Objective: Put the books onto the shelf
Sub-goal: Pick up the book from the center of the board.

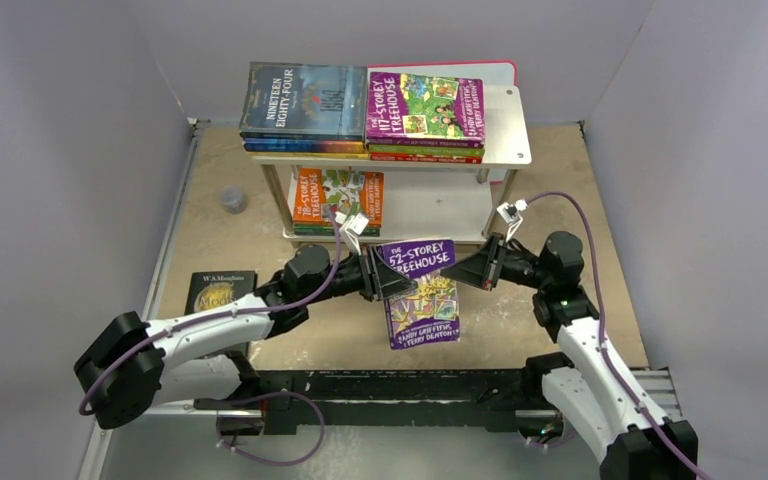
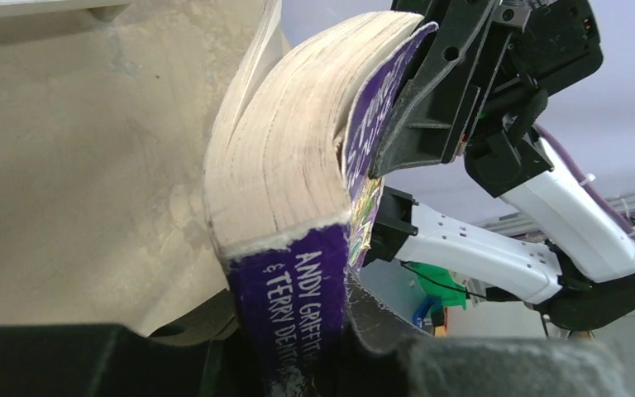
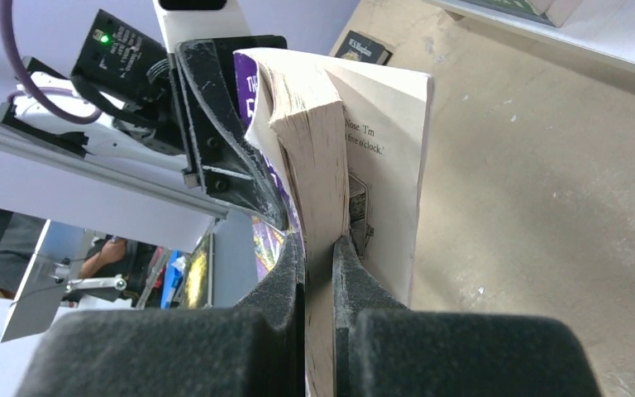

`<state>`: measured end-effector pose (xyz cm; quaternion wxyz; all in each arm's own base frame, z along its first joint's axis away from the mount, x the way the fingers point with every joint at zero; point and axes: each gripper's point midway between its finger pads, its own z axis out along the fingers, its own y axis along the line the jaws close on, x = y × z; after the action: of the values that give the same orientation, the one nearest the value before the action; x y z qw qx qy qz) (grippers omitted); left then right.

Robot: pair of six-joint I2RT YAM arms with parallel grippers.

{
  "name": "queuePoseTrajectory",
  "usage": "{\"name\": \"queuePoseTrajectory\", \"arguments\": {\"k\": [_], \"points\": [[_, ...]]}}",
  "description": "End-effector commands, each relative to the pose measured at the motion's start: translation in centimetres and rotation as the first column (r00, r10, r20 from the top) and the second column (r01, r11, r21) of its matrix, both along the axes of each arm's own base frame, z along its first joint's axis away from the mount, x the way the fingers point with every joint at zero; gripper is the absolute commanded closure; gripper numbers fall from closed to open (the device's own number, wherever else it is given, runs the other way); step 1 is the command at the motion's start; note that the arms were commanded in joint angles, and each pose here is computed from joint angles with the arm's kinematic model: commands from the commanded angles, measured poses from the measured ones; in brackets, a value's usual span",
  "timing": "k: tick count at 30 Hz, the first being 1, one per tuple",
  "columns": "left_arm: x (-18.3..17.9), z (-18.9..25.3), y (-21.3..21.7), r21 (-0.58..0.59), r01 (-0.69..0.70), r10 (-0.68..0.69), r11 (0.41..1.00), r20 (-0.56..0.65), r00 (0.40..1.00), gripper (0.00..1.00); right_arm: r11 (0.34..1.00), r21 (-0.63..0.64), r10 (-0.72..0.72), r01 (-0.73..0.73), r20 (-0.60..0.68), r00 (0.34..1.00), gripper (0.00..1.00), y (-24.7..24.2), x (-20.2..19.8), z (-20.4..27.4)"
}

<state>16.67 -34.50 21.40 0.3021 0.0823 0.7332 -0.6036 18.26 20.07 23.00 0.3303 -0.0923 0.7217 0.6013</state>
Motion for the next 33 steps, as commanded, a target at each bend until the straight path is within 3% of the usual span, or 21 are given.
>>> {"name": "queuePoseTrajectory", "arguments": {"k": [1,3,5,8,9,16,23,26,33], "points": [[1.8,2.8,1.3,-0.004,-0.123,0.122,0.992,0.111,0.986,1.0,1.0,-0.008,-0.026,0.027,0.091,0.995,0.94,0.4,1.2,2.5],[2.8,3.0,2.5,0.004,-0.213,0.211,0.977,0.116,0.971,1.0,0.998,-0.026,-0.05,0.052,0.078,0.996,0.82,0.4,2.0,2.0],[3.7,3.7,3.9,-0.013,-0.299,0.298,0.954,0.115,0.948,1.0,0.998,-0.023,-0.062,0.064,0.07,0.996,0.63,0.7,2.5,1.9],[5.5,4.9,7.2,-0.04,-0.485,0.486,0.874,0.103,0.868,1.0,0.992,-0.019,-0.127,0.128,0.071,0.989,0.37,0.7,3.4,2.0],[6.0,5.2,8.4,-0.041,-0.543,0.544,0.839,0.095,0.833,1.0,0.989,-0.012,-0.149,0.15,0.076,0.986,0.33,0.7,3.7,2.3],[7.1,8.2,14.4,-0.138,-0.751,0.755,0.646,-0.028,0.655,1.0,0.971,0.092,-0.222,0.219,0.034,0.974,0.21,1.2,4.6,4.1],[7.6,10.5,15.6,-0.212,-0.798,0.786,0.565,-0.156,0.598,1.0,0.938,0.167,-0.285,0.304,-0.129,0.95,0.2,2.2,4.9,4.0],[8.0,10.6,16.6,-0.238,-0.836,0.805,0.495,-0.237,0.544,1.0,0.92,0.196,-0.3,0.339,-0.204,0.932,0.2,2.7,5.0,4.2],[8.8,12.1,17.2,-0.355,-0.852,0.772,0.384,-0.383,0.507,1.0,0.9,0.206,-0.305,0.385,-0.336,0.891,0.18,4.8,5.0,4.2]]}}
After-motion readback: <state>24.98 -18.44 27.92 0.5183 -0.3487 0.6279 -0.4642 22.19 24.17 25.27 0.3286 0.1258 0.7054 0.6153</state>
